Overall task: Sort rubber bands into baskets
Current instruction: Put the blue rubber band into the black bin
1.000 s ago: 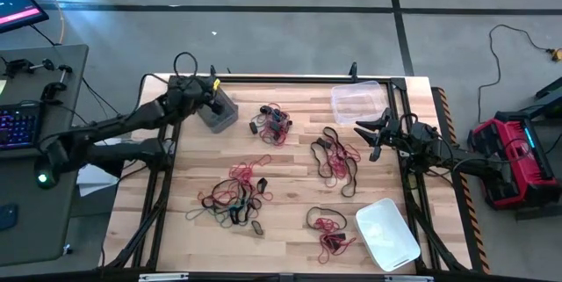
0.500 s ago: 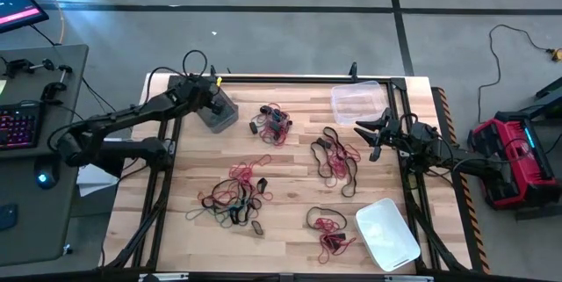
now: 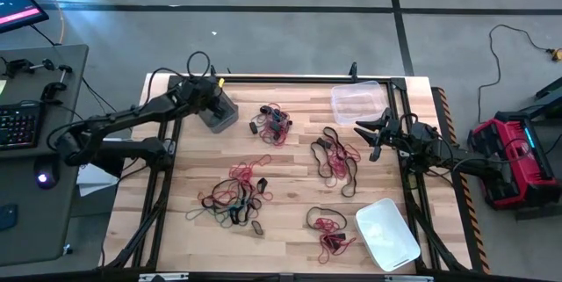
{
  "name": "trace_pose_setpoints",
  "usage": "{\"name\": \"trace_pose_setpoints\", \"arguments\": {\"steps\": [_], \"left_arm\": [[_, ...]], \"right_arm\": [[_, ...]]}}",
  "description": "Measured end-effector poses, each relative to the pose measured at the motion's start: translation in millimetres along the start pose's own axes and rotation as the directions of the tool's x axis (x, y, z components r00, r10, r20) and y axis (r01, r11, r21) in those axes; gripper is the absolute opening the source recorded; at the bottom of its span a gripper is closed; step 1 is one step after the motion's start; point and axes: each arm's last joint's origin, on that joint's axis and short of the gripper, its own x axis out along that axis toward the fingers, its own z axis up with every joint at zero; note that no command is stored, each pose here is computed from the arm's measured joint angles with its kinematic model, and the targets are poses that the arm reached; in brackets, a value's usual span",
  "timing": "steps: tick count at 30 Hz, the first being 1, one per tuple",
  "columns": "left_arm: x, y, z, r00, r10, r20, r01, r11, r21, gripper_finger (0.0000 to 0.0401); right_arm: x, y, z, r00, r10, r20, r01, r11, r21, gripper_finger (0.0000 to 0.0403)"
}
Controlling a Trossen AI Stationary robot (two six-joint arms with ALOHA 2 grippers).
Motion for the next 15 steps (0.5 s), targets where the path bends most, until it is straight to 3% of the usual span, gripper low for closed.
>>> {"name": "trace_pose_setpoints", "arguments": {"steps": [6, 12, 15], "left_arm": [[-8.6, -14.0, 9.4, 0.976, -0.103, 0.194, 0.092, 0.994, 0.066, 0.0095], [-18.0, -23.6, 4.4, 0.892, -0.282, 0.353, 0.246, 0.958, 0.144, 0.0034], [-24.6, -29.8, -0.7, 0.845, -0.364, 0.391, 0.301, 0.929, 0.215, 0.0007]], "right_arm": [[-0.2, 0.1, 6.6, 0.998, 0.005, 0.068, -0.004, 1.0, -0.007, 0.0089], [1.4, 0.7, 4.1, 0.999, 0.02, 0.038, -0.019, 0.999, -0.034, 0.0013], [3.3, 1.0, 2.5, 1.0, 0.025, 0.017, -0.025, 0.999, -0.041, 0.0011]]}}
